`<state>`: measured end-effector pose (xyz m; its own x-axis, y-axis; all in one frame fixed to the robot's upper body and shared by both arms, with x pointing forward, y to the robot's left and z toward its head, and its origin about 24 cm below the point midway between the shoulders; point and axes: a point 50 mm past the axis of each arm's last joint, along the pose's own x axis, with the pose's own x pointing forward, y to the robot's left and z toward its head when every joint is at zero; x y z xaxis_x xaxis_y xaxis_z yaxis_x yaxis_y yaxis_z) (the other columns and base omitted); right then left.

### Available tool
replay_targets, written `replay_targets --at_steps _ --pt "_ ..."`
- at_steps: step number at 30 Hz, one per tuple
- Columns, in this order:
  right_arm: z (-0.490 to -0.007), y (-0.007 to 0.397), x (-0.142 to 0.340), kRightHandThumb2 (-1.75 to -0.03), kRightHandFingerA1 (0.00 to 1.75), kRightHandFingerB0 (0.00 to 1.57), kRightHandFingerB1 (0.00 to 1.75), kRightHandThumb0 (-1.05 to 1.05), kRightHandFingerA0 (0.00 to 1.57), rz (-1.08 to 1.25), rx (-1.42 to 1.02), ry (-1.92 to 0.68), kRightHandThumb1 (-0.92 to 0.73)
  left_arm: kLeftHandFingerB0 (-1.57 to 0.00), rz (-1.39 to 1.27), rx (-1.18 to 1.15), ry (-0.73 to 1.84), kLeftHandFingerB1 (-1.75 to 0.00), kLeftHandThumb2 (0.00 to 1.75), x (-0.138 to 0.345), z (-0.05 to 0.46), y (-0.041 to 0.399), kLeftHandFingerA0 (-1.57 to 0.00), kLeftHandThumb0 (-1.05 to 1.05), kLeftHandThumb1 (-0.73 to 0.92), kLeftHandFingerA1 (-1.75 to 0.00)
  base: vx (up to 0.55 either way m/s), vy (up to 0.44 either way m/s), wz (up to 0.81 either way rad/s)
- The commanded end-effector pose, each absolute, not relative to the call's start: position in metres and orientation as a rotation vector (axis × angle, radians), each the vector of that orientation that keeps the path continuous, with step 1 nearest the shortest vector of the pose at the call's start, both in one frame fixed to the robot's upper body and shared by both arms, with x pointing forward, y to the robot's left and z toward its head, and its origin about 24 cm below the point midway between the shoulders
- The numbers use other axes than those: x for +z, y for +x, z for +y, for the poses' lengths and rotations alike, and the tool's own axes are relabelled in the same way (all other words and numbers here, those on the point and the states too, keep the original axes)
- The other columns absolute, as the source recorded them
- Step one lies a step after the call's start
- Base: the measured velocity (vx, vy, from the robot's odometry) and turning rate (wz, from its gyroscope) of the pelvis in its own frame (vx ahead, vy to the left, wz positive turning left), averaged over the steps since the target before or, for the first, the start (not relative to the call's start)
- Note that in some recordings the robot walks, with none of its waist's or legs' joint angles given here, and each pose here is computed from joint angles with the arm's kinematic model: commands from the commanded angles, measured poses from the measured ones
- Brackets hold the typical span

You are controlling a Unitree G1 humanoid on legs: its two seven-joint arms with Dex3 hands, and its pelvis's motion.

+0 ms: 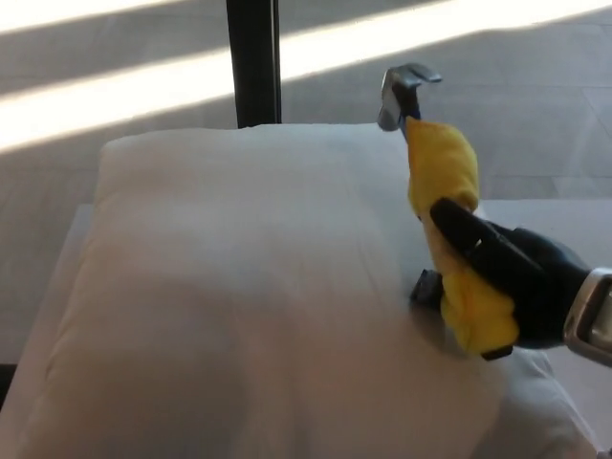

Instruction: A hammer is kept on the right hand side and a pillow is kept on the left hand side on the desk infront of the robot and the robot uses its right hand to pick up the hammer and makes a downward swinging motion to hit the pillow

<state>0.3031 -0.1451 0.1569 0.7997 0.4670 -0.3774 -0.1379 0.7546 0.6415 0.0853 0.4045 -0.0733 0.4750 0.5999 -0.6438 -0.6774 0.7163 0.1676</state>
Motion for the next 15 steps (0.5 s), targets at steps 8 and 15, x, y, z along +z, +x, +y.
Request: replay_targets --at_steps 8,15 --pt "-0.202 0.314 0.277 -0.97 1.75 0.55 1.66 -0.33 0.97 0.125 0.337 0.734 -0.80 -0.54 0.724 0.822 -0.101 -0.45 0.61 -0.070 0.411 0.079 -0.71 -0.56 0.70 -0.50 0.00 0.000 0.00" --pt "-0.272 0.321 0.247 -1.05 1.75 0.58 1.75 -0.23 0.98 0.200 -0.051 0.639 -0.84 -0.53 0.721 0.815 -0.098 -0.45 0.61 -0.069 0.412 0.078 -0.71 -0.58 0.71 -0.50 0.00 0.000 0.00"
